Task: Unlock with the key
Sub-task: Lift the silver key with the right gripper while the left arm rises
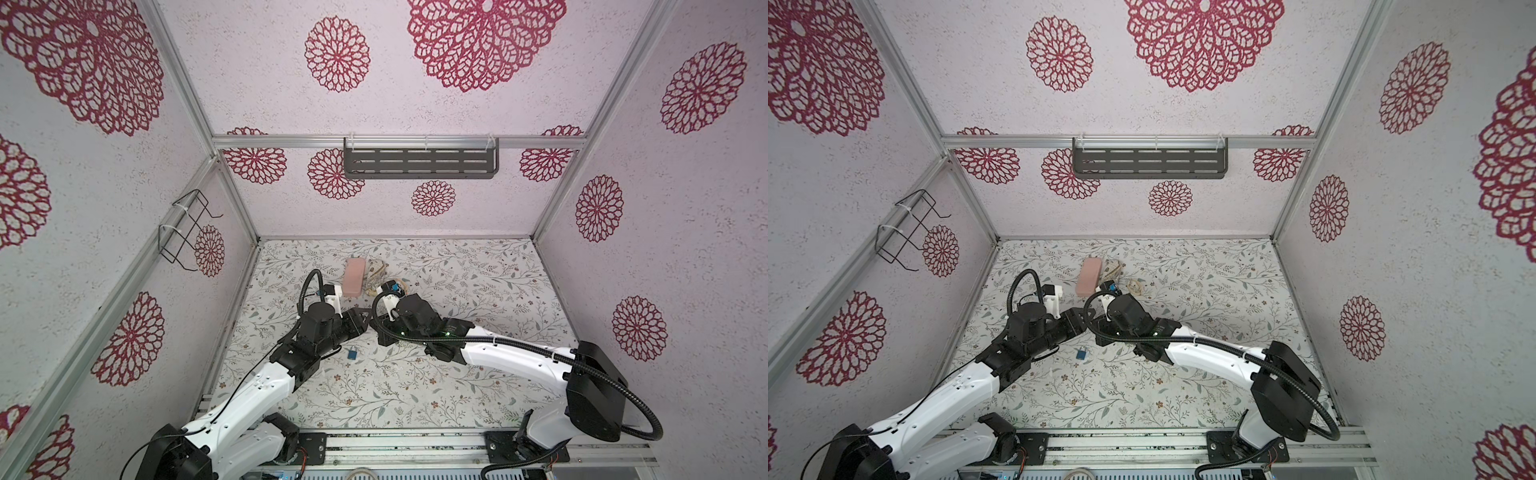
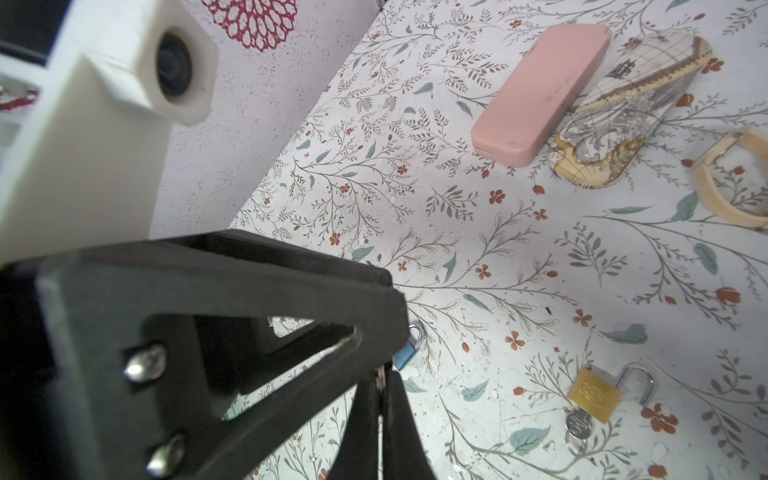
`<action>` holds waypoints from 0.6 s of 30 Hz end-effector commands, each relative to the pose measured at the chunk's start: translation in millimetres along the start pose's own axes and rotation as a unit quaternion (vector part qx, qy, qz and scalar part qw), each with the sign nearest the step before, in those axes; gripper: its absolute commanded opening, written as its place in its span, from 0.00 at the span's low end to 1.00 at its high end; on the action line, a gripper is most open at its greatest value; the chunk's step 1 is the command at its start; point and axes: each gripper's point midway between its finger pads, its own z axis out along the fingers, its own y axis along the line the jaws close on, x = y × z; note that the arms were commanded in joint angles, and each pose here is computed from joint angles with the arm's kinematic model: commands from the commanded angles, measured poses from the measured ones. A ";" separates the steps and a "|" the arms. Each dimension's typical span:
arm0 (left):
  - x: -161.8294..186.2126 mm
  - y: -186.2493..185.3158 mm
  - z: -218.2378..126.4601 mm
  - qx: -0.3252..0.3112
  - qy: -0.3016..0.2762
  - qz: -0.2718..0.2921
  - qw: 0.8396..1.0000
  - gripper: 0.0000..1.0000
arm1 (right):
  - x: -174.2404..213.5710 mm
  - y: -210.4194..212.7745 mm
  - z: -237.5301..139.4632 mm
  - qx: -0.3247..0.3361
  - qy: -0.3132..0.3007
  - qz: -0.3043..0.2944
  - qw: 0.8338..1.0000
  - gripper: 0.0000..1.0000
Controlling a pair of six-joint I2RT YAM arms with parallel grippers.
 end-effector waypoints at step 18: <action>-2.3 -0.1 -1.4 0.009 -0.020 0.011 1.000 0.07 | -15.3 5.1 -2.5 -0.016 -0.017 0.011 1.000 0.00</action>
